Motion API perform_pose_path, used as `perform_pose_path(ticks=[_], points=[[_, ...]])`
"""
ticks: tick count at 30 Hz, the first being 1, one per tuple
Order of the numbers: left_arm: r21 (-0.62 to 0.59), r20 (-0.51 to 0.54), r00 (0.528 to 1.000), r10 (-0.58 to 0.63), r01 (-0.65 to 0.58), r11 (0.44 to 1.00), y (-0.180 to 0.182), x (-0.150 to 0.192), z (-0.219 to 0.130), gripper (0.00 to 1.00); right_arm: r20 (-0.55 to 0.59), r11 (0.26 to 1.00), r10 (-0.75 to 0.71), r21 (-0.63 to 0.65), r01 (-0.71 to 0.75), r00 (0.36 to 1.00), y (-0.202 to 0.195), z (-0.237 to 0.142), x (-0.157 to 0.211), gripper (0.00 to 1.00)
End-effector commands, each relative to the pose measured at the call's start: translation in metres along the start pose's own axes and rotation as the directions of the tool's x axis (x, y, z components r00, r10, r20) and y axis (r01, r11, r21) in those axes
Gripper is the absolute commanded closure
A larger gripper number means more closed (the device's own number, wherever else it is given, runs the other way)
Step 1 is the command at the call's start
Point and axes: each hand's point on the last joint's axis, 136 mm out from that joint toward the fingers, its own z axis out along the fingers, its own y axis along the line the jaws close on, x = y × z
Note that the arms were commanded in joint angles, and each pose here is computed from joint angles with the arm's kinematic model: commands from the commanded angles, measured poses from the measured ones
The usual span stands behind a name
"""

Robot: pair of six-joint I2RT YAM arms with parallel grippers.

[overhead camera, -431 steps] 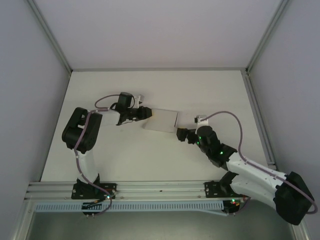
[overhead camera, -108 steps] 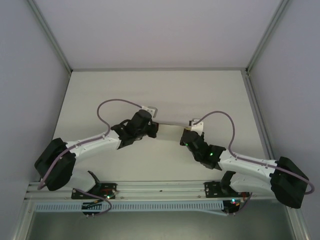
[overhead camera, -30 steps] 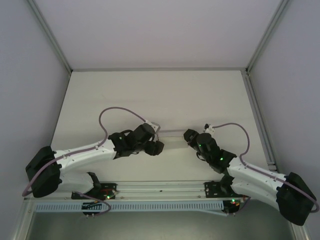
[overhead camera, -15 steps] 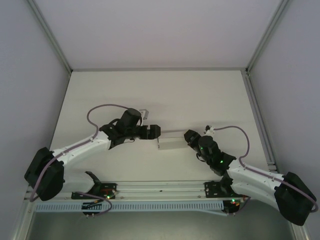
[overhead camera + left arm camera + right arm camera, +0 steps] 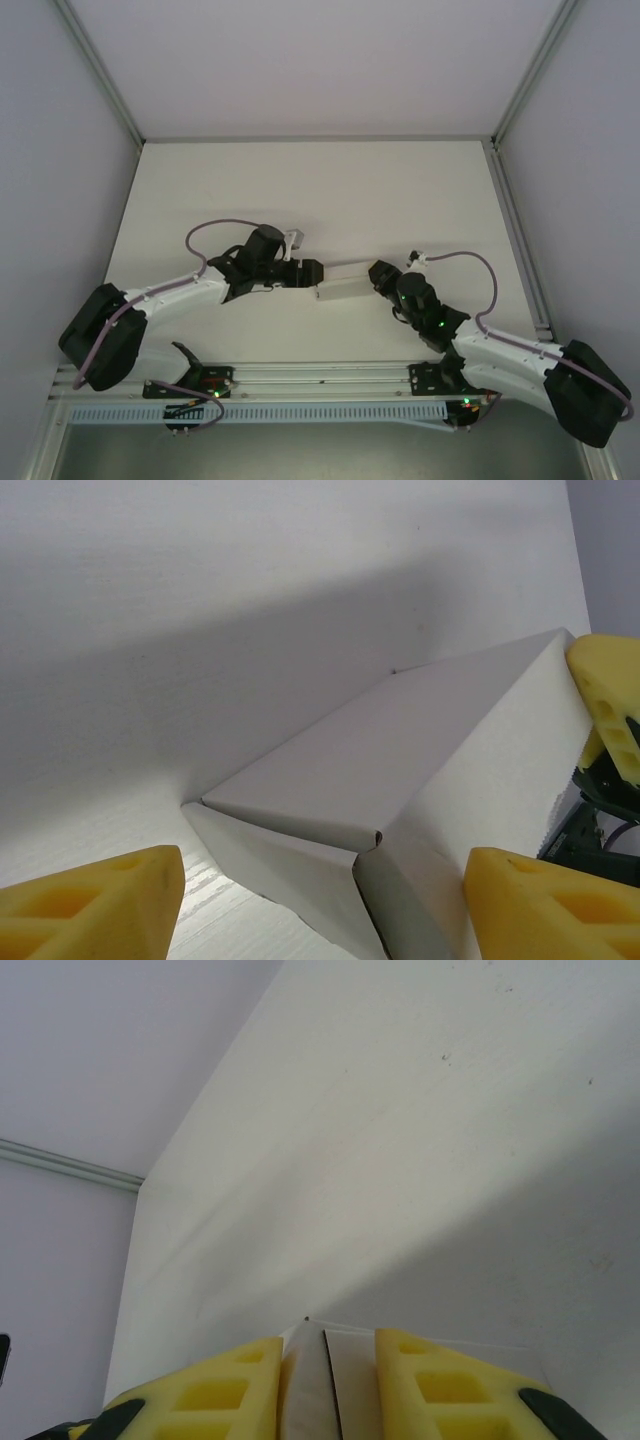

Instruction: Assemble paper box

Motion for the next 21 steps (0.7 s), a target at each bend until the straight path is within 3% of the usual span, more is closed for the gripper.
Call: perform_pose_path(ticks=[1, 7, 10, 17, 21], points=[[-0.017, -0.061, 0.998, -0.026, 0.025, 1.000, 0.014, 0.018, 0.009, 0.30, -0.246, 0.889, -0.138, 0.397, 0.229, 0.960, -0.131, -0.024, 0.052, 0.78], [-0.035, -0.083, 0.995, -0.049, 0.046, 0.998, 0.026, 0.028, 0.012, 0.44, -0.269, 0.880, -0.157, 0.398, 0.259, 0.950, -0.131, -0.023, 0.056, 0.70], [-0.045, -0.100, 0.993, -0.057, 0.053, 0.998, 0.033, 0.035, 0.015, 0.54, -0.278, 0.879, -0.168, 0.392, 0.271, 0.946, -0.123, -0.022, 0.055, 0.63], [-0.067, -0.126, 0.989, -0.076, 0.068, 0.995, 0.049, 0.051, 0.019, 0.84, -0.237, 0.894, -0.175, 0.368, 0.255, 0.956, -0.110, -0.022, 0.045, 0.58], [-0.084, -0.139, 0.987, -0.085, 0.073, 0.994, 0.058, 0.060, 0.020, 0.88, -0.231, 0.911, -0.177, 0.330, 0.248, 0.957, -0.098, -0.021, 0.043, 0.52]])
